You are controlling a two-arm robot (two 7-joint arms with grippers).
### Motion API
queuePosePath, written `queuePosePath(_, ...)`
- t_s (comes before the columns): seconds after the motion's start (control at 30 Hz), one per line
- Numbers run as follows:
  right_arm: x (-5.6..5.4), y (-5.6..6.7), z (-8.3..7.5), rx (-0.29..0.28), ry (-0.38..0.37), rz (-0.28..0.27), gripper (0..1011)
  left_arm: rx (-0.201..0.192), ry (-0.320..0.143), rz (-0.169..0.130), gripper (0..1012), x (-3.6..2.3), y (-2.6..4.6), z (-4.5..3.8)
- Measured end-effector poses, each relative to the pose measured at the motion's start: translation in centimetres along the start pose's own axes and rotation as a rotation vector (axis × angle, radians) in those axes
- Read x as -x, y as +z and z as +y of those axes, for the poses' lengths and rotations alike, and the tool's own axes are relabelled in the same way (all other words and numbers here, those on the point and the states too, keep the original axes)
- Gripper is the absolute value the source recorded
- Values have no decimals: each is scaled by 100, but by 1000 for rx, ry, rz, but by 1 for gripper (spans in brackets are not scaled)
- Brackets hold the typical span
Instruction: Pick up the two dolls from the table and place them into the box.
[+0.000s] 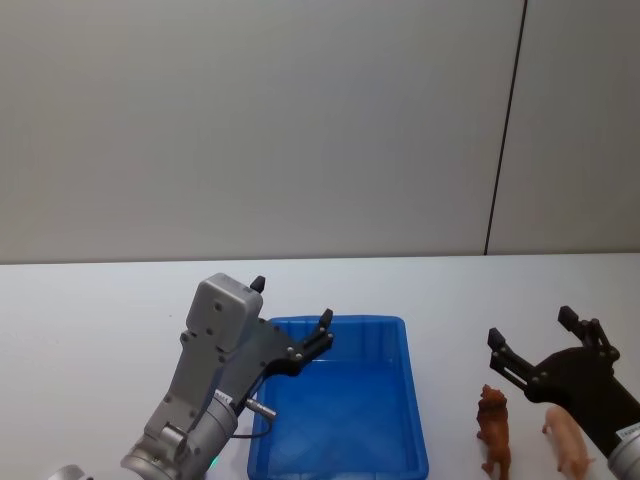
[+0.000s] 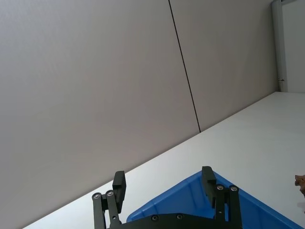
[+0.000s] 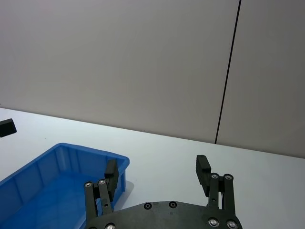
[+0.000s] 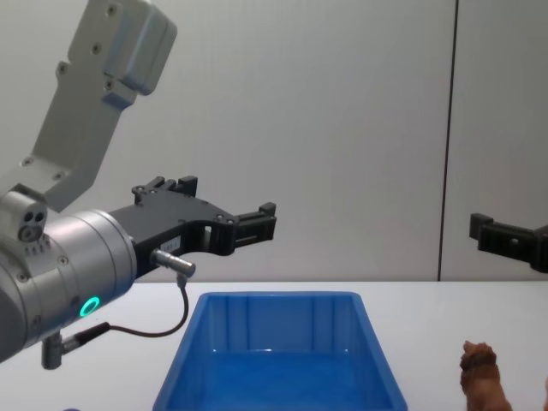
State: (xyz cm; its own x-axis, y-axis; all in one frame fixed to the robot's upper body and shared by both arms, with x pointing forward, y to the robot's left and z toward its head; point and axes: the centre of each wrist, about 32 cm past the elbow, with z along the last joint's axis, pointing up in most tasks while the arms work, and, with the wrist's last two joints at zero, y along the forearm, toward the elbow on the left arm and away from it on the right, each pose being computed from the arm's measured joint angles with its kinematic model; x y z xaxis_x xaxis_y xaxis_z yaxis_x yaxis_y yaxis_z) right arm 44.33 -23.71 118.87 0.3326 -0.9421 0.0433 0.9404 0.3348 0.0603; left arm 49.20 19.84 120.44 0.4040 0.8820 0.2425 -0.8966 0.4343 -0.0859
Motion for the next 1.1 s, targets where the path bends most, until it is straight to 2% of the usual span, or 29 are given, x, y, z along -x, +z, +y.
queuePosePath(0.77, -5, 1, -1, 0, -1, 0, 1001, 0, 0, 0, 1002, 0, 0, 0)
queuePosePath(0.9, -42, 3, -13, 5, -2, 4, 1001, 0, 0, 0, 1002, 0, 0, 0)
queuePosePath(1.1, -162, -13, -76, 43, -5, 18, 1001, 0, 0, 0, 1002, 0, 0, 0)
